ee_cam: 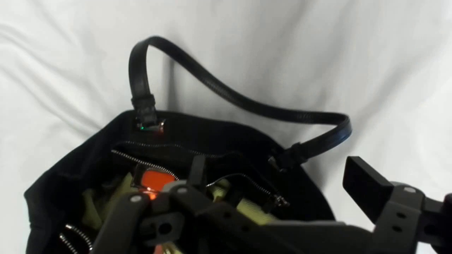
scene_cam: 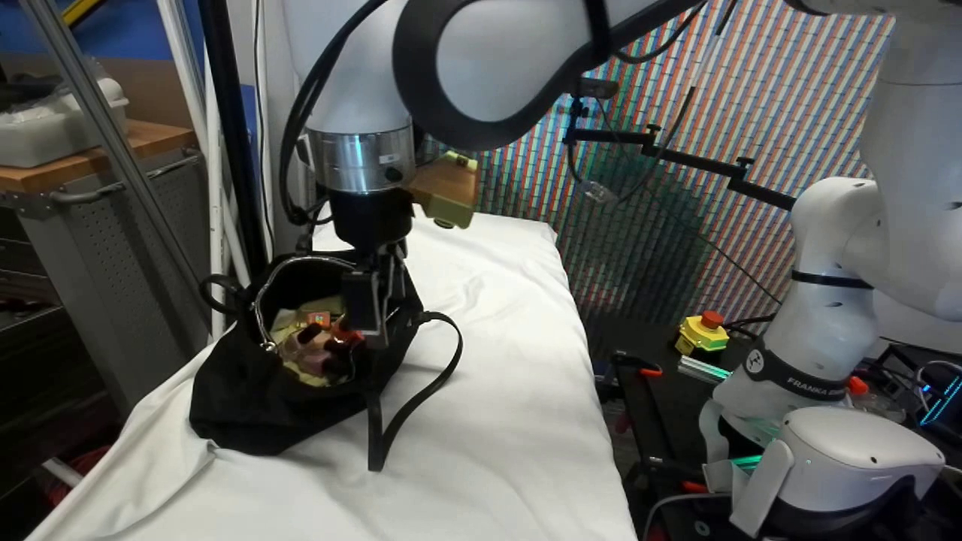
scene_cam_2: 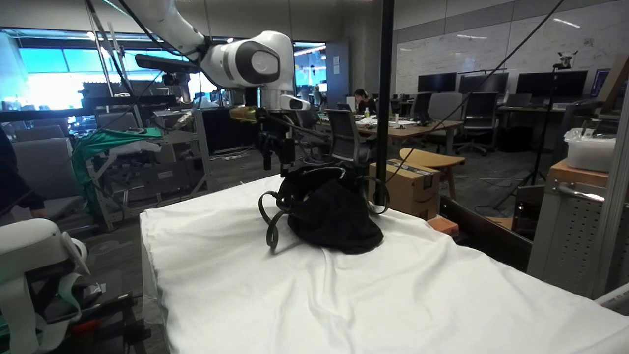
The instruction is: Put all the nail polish in the black bag
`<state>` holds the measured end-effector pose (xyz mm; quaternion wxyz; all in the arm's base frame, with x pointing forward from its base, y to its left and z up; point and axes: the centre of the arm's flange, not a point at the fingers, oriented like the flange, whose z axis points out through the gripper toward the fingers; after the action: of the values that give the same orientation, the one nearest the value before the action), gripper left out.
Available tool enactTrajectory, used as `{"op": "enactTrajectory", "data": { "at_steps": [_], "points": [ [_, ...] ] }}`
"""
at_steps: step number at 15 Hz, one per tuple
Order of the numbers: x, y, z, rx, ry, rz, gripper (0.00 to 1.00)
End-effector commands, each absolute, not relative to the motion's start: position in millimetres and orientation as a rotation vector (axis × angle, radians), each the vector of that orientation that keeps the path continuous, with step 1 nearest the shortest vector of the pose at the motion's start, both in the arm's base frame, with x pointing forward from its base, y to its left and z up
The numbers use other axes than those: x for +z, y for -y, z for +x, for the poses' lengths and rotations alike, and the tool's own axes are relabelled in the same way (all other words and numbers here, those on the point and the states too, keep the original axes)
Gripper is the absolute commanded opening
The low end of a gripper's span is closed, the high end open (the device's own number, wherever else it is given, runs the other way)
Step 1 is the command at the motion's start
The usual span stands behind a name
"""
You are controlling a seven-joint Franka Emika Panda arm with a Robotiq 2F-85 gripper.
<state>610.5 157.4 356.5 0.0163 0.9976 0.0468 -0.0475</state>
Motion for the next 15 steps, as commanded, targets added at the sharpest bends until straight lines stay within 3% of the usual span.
{"op": "enactTrajectory", "data": {
  "at_steps": [1, 9, 15],
  "points": [
    [400, -166, 530, -0.170, -0.247, 3.114, 1.00],
    [462, -179, 419, -0.196, -0.325, 3.043, 1.00],
    [482, -152, 370, 0.136, -0.303, 3.022, 1.00]
  ]
}}
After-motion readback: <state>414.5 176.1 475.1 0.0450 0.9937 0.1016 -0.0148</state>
